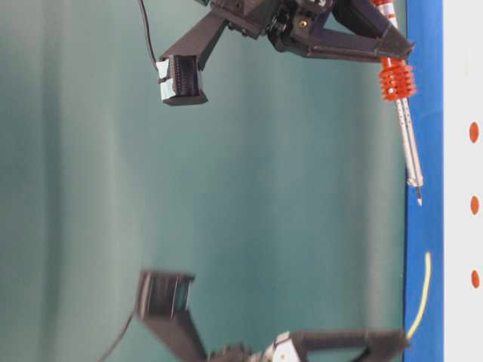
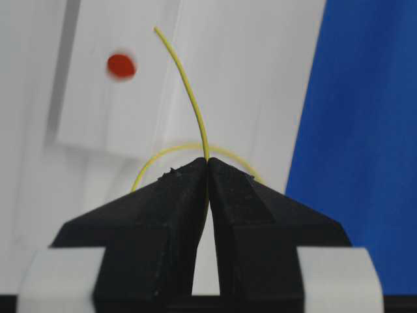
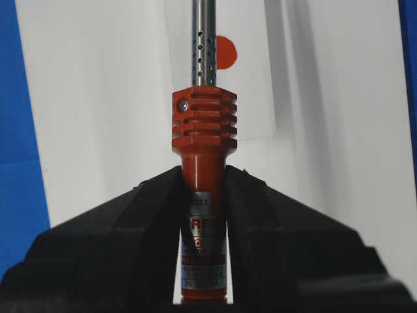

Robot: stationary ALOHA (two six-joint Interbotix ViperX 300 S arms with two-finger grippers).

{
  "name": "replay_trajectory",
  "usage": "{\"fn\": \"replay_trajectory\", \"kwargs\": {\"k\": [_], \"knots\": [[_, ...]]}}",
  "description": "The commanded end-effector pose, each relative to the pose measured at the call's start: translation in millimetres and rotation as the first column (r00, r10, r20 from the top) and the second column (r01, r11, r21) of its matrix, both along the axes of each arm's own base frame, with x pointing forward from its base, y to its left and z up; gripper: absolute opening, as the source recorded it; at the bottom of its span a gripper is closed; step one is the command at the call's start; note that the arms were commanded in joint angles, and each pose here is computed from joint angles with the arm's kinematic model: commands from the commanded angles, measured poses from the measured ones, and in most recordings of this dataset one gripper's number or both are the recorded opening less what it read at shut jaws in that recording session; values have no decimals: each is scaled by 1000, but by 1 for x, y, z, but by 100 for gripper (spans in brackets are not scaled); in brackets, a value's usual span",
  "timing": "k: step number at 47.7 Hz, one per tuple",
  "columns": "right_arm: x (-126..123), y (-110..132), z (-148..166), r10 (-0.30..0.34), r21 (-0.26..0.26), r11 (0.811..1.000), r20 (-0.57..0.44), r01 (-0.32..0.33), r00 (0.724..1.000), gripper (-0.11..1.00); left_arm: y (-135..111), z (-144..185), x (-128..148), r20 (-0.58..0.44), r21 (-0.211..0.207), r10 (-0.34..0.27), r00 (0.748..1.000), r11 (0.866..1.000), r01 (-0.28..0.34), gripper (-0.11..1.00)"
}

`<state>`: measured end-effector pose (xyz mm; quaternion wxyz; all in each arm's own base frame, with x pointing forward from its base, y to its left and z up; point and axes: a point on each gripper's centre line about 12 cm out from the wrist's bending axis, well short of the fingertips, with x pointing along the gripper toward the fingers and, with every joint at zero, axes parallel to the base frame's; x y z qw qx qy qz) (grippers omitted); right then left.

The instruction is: Touch the tip of the soldering iron to the tip of the solder at the mark.

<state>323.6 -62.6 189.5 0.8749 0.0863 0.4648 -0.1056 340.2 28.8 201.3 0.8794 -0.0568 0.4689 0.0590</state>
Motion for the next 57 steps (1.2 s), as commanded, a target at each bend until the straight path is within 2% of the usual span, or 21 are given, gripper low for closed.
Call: {"fn": "replay_trajectory", "kwargs": {"k": [1,12,40,57], "knots": [[2,-1,11,1,-10,1000,42,0,999,6,-2,6,19,17,1,-10,1000,1000,10,3],[1,-1,10,-1,-9,1000,37,1,999,6,8,-11,39,-23,3,6,1000,1000,-5,3],[-2,0,2,-1,-10,1000,42,1,999,6,20,-30,46,-32,1,37,999,999,-37,3],[-1,0,-4,0,-8,1000,30,0,1000,6,21,-30,45,-36,1,40,999,999,-40,3]]}}
